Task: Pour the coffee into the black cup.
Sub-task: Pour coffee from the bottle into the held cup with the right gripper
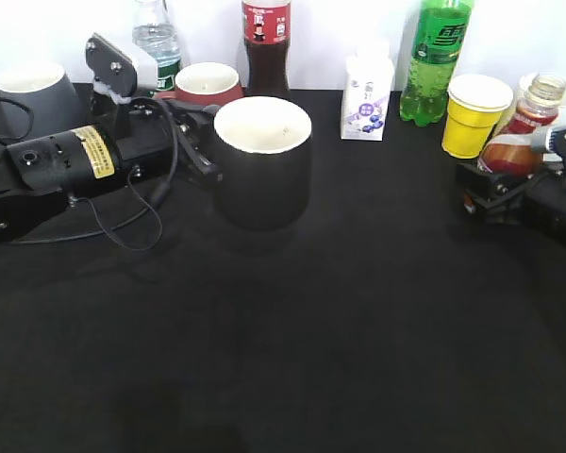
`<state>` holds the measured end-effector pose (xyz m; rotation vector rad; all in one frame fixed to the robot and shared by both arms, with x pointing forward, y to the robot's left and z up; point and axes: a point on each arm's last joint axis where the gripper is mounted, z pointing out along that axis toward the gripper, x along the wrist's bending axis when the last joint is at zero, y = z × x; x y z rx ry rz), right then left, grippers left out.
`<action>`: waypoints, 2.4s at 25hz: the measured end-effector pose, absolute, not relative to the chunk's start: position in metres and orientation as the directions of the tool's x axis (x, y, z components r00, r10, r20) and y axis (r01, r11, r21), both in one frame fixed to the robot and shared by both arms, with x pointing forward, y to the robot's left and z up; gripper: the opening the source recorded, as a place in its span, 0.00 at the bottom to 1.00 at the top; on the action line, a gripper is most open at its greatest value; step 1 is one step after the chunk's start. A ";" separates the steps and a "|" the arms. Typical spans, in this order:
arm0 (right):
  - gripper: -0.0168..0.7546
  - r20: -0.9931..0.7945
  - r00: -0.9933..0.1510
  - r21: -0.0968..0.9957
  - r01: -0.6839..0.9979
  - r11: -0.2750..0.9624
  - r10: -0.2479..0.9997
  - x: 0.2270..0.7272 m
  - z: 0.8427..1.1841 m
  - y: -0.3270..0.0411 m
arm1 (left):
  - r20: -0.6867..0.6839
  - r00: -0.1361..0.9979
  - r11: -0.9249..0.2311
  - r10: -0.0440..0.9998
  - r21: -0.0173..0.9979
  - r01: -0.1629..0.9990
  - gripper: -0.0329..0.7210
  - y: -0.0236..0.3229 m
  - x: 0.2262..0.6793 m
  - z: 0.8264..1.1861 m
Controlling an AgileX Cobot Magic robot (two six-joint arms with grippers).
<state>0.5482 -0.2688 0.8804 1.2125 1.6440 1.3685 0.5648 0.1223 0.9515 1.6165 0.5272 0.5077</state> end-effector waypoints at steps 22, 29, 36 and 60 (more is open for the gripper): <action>0.71 -0.907 -0.290 0.417 -0.537 0.733 0.304 0.537 1.023 -0.207 | 0.004 0.884 -0.056 0.467 0.998 0.025 0.12 0.037 0.527 0.969; 0.71 -0.973 -0.162 0.227 -0.592 0.773 0.162 0.539 1.027 -0.206 | 0.004 0.884 -0.056 0.467 0.998 0.025 0.12 0.037 0.527 0.969; 0.71 -0.992 -0.097 0.120 -0.606 0.787 0.076 0.539 1.027 -0.206 | 0.006 0.888 -0.046 0.460 0.999 0.017 0.12 0.037 0.526 0.970; 0.71 -0.999 0.012 -0.038 -0.616 0.787 -0.039 0.539 1.029 -0.206 | 0.018 0.893 -0.062 0.450 0.998 0.011 0.12 0.036 0.525 0.970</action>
